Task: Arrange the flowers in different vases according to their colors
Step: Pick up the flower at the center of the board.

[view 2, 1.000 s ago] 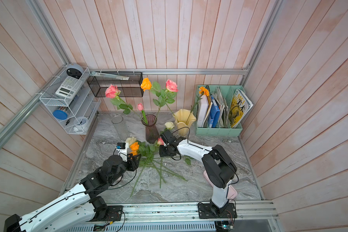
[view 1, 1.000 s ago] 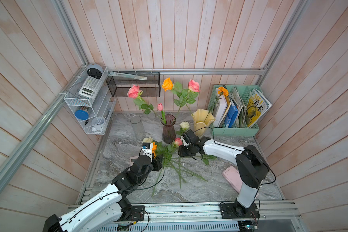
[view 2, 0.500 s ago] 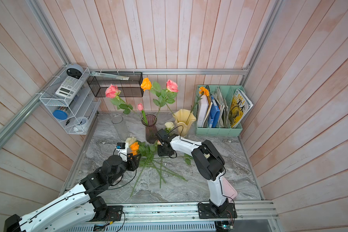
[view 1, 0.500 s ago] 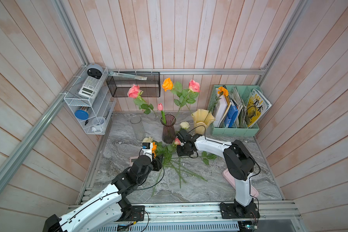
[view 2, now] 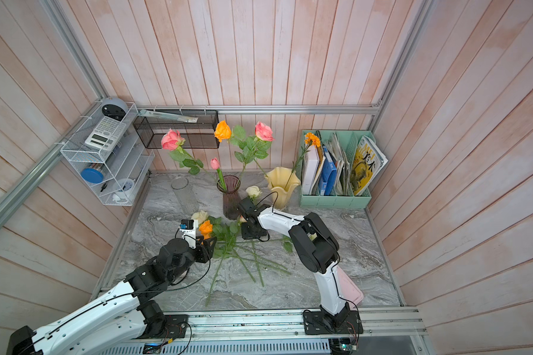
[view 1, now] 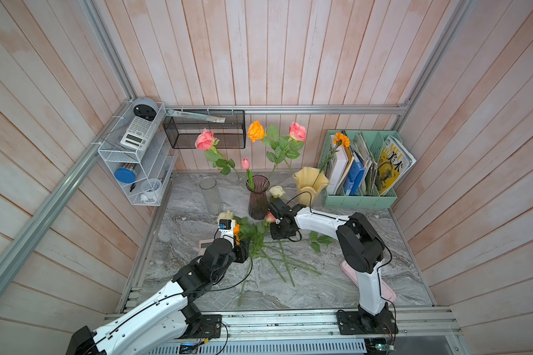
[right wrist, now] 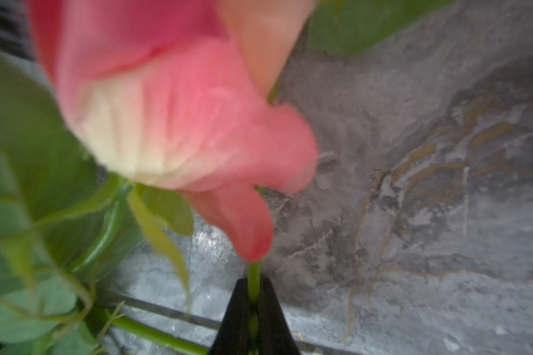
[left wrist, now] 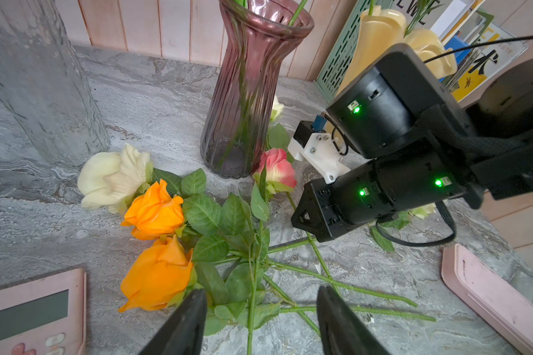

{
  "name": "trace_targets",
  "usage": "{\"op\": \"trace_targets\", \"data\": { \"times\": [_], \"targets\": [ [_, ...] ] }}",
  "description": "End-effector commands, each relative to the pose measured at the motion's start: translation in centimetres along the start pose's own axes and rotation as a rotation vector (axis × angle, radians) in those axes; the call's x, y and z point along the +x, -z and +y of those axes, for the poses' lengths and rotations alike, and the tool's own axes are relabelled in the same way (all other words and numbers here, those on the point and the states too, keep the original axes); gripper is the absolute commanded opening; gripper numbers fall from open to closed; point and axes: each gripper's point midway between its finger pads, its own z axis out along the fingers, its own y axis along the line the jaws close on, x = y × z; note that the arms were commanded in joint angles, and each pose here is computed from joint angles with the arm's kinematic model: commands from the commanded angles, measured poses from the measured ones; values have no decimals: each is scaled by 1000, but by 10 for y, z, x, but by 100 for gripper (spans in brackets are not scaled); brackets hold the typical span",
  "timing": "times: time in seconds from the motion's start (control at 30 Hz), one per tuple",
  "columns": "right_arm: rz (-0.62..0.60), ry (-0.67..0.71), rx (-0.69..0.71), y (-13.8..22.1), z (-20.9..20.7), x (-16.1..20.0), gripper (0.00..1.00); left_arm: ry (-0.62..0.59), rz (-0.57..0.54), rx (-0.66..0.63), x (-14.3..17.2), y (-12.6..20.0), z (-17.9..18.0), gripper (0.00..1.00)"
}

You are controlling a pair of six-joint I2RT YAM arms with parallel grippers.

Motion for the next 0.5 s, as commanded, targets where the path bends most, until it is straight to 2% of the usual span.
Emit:
{"op": "trace_targets", "data": {
  "times": [0.0,0.17,0.47],
  "targets": [
    [-46,12,21,13,0,-14,0,-15,-7,19,-1,-1,-4,62],
    [-110,0,3,40,-3,-31,0,-22,-5,18,-1,-1,-4,62],
    [-139,-36,-44,70,-19,-37,0,-29,11,23,4,-9,-6,62]
  ]
}}
